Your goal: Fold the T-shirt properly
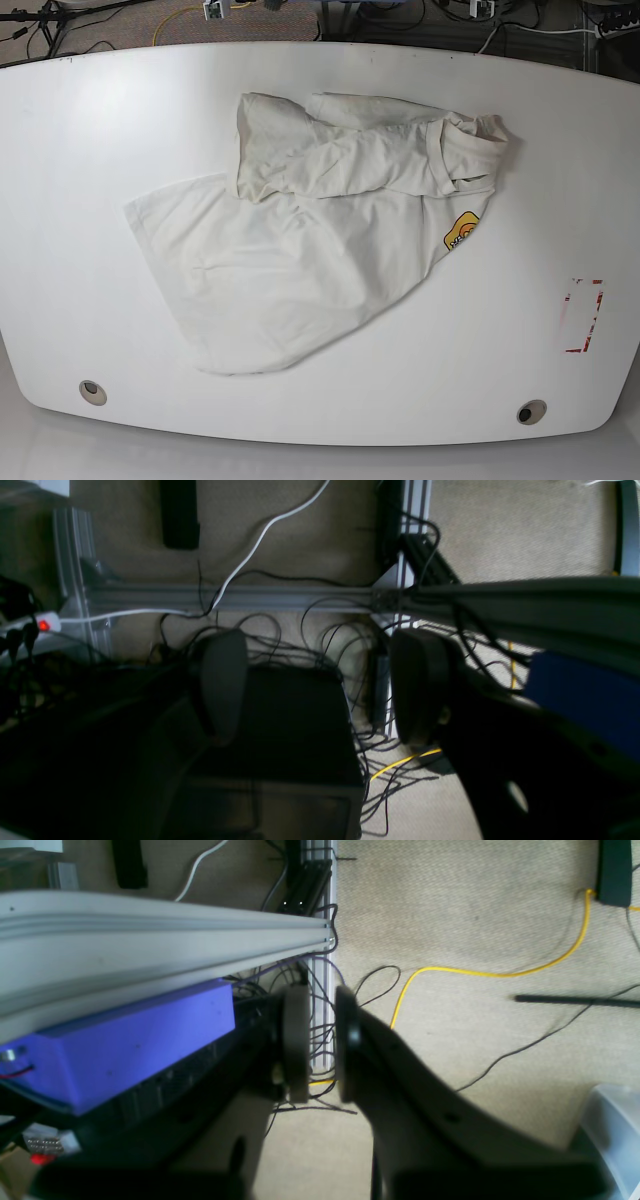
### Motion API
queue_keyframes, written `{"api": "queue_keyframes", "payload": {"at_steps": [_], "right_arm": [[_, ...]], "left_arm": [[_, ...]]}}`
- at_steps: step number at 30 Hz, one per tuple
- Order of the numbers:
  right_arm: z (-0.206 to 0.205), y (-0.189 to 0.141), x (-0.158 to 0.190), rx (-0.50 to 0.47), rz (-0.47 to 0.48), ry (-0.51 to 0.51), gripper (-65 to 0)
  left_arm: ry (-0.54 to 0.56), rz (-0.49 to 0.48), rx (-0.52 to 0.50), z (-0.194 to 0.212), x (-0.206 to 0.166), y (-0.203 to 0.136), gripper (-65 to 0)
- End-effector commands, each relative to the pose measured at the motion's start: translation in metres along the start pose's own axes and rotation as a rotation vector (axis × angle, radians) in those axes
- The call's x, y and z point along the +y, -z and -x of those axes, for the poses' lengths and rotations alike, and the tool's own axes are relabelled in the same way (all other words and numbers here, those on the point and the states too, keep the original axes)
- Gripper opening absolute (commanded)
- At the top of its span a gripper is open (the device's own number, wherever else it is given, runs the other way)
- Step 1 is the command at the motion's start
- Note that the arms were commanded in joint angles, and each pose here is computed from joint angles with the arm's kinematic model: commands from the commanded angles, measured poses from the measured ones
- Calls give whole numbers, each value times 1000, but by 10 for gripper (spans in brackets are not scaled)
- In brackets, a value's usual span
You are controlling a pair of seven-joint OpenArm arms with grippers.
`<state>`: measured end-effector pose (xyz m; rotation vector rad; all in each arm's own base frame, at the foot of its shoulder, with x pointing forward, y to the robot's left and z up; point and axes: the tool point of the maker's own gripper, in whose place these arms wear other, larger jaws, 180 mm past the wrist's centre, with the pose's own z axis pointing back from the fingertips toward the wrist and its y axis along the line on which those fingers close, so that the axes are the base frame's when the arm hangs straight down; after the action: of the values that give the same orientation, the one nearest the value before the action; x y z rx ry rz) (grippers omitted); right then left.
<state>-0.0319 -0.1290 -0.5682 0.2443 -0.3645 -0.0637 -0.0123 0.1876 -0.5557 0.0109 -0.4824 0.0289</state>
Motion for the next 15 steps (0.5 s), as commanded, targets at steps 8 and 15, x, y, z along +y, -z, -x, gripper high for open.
{"api": "queue_keyframes", "payload": {"at_steps": [8, 15], "right_arm": [[13, 28, -9, 71, -12, 56, -566], [12, 43, -5, 104, -28, 49, -566]], "left_arm": [[-11, -3, 113, 29, 1, 33, -239], [-20, -11, 163, 42, 3, 40, -237]]}}
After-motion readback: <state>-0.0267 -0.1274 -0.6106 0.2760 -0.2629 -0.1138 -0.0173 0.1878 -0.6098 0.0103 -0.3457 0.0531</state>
